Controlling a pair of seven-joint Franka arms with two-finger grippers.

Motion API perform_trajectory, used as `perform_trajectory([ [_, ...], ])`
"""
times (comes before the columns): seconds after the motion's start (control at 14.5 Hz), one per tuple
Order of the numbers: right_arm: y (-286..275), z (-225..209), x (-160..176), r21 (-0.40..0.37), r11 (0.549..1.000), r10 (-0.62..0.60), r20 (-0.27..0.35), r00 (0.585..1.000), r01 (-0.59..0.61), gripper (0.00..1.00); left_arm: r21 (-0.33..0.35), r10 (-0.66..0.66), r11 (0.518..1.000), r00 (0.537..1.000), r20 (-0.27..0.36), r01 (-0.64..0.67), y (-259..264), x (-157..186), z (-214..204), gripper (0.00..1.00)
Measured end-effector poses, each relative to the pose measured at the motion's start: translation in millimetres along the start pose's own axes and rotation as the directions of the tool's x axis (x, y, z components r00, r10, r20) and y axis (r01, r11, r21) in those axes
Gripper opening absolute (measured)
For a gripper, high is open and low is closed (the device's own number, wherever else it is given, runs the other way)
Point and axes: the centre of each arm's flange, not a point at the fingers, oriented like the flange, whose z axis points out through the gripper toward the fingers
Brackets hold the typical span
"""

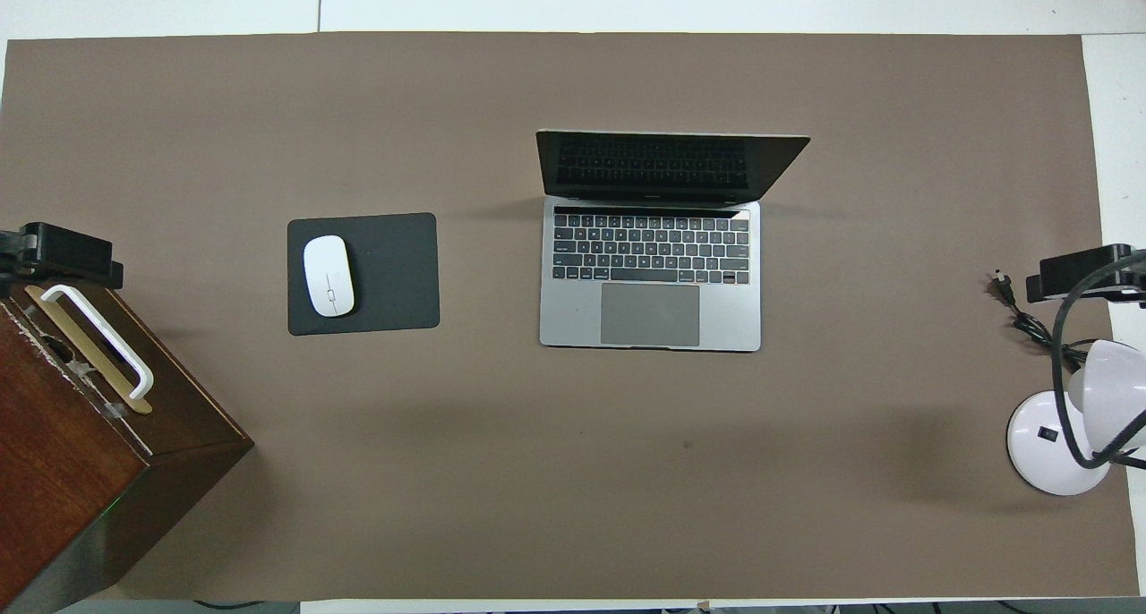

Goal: Close laptop with both arms

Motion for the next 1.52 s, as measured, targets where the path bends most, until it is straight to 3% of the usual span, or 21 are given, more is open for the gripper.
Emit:
perform_trajectory([
  [0.97, -17.2, -0.4, -1.5, -0.005, 0.999, -0.033, 0.001, 0.999, 0.033, 1.00, 0.000, -0.001, 1.000, 1.000, 0.005, 0.001, -0.7, -0.6, 0.3, 1.00],
  [1.04, -17.1, -0.4, -1.5, -0.005, 0.999, -0.033, 0.001, 0.999, 0.033, 0.91, 0.000, -0.001, 1.000, 1.000, 0.005, 0.001, -0.7, -0.7, 0.3, 1.00],
  [1.17, -17.1, -0.4, -1.5, -0.005, 0.999, -0.033, 0.001, 0.999, 0.033, 0.87, 0.000, 0.000, 1.000, 1.000, 0.005, 0.000, 0.1, -0.7, 0.3, 1.00],
  [1.52, -18.2, -2.1, 0.2, 0.002, 0.999, -0.033, -0.016, 0.999, 0.034, 0.30, 0.000, 0.003, 1.000, 1.000, 0.005, -0.003, 1.6, -0.8, 0.3, 1.00],
])
